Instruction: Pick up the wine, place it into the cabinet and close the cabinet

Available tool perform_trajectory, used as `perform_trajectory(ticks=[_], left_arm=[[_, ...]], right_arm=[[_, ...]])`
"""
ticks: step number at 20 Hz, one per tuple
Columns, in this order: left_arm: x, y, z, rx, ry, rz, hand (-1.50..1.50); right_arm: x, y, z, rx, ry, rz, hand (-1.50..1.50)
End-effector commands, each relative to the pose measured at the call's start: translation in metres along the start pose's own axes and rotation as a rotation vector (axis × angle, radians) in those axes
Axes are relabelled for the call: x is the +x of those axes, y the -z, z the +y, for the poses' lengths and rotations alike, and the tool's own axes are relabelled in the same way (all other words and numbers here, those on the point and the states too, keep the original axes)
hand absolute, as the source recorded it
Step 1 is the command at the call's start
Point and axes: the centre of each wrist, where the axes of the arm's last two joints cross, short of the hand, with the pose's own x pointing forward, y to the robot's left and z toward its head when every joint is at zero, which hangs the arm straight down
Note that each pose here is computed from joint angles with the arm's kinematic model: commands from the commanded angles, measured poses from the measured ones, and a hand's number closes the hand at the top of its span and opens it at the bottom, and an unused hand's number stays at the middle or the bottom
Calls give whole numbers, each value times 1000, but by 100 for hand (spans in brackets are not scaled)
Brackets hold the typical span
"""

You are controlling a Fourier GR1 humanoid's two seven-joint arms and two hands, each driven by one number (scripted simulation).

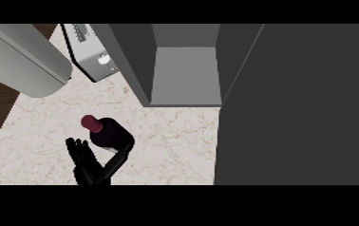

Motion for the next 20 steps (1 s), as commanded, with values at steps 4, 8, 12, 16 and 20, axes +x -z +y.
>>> perform_trajectory(ticks=[4,8,12,16,20], left_arm=[[-22,5,2,-5,-123,-26,-150],[-20,1,-3,-29,-131,-44,-150],[-25,8,5,-23,-127,-33,-150],[-33,-10,1,-50,-135,-11,150],[-28,0,-6,-77,-158,-8,150]], right_arm=[[-7,8,-6,-20,-7,1,-150],[2,7,-9,-8,-20,0,-150],[-15,7,-4,-7,4,-4,-150],[0,-3,4,-11,9,17,-150],[-10,-9,2,-3,2,0,-150]])
